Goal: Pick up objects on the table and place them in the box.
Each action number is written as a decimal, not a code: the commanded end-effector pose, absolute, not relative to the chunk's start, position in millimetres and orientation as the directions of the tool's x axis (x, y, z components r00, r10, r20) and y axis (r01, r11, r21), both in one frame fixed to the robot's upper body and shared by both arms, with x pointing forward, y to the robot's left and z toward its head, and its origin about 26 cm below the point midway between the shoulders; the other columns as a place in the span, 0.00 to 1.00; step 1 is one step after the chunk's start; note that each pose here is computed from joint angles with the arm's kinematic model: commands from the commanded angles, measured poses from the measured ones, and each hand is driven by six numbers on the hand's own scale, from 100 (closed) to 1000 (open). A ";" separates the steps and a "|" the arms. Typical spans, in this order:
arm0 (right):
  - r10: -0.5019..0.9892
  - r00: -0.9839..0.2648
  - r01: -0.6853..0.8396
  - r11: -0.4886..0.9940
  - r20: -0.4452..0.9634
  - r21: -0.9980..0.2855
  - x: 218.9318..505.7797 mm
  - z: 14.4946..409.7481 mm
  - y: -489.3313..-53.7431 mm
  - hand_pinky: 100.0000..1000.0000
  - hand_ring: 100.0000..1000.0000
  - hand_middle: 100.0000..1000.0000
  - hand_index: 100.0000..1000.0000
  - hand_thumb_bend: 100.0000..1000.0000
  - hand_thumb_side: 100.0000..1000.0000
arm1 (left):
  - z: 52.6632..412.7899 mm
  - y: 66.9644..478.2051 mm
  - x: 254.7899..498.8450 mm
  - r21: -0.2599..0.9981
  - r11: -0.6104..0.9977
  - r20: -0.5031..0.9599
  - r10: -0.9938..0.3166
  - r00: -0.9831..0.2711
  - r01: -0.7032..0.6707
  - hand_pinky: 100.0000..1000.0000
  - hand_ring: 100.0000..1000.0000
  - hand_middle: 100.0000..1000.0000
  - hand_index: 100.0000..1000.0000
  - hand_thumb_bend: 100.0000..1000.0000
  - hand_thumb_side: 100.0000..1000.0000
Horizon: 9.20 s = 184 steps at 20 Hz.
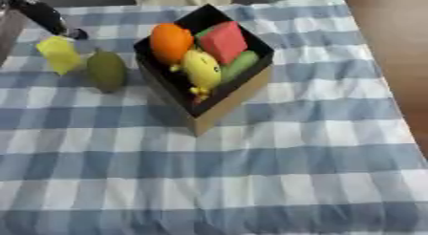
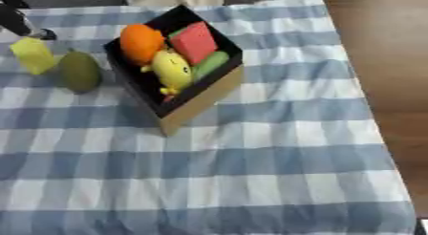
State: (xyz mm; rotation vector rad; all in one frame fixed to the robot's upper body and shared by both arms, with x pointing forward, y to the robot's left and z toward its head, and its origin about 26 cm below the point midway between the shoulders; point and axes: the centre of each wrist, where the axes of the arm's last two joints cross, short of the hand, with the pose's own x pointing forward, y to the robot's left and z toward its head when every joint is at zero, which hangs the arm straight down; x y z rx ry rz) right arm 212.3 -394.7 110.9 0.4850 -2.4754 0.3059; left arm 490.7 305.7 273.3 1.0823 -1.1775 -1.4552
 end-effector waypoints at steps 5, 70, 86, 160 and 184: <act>-0.218 -0.816 -0.398 0.884 0.535 -0.247 211.7 120.1 -395.8 1.00 1.00 0.28 1.00 0.00 0.41 | 277.1 333.3 491.8 0.982 -0.077 -0.066 -0.995 -0.070 0.172 0.97 0.98 0.81 0.90 0.64 0.30; -0.201 -0.801 -0.393 0.888 0.564 -0.241 211.9 116.1 -392.7 1.00 1.00 0.24 1.00 0.00 0.41 | 230.5 351.8 499.5 0.968 0.105 0.063 -0.981 0.183 0.230 0.90 0.84 0.68 0.87 0.44 0.08; -0.194 -0.802 -0.388 0.889 0.565 -0.245 212.4 114.4 -390.6 1.00 1.00 0.23 0.99 0.00 0.41 | 240.6 352.2 498.2 0.969 0.144 0.104 -0.974 0.200 0.199 0.95 0.91 0.75 0.92 0.45 0.16; -0.215 -0.798 -0.405 0.883 0.564 -0.236 212.7 116.3 -391.6 1.00 1.00 0.23 1.00 0.00 0.42 | 304.9 145.0 460.4 0.995 -0.078 -0.021 -0.732 -0.681 0.054 0.79 0.67 0.39 0.72 0.00 0.00; -0.213 -0.789 -0.408 0.883 0.576 -0.231 211.9 114.3 -390.8 1.00 1.00 0.21 1.00 0.00 0.42 | 311.5 160.8 457.6 0.965 -0.171 -0.258 -0.736 -0.626 -0.197 0.98 0.99 0.86 0.95 0.52 0.65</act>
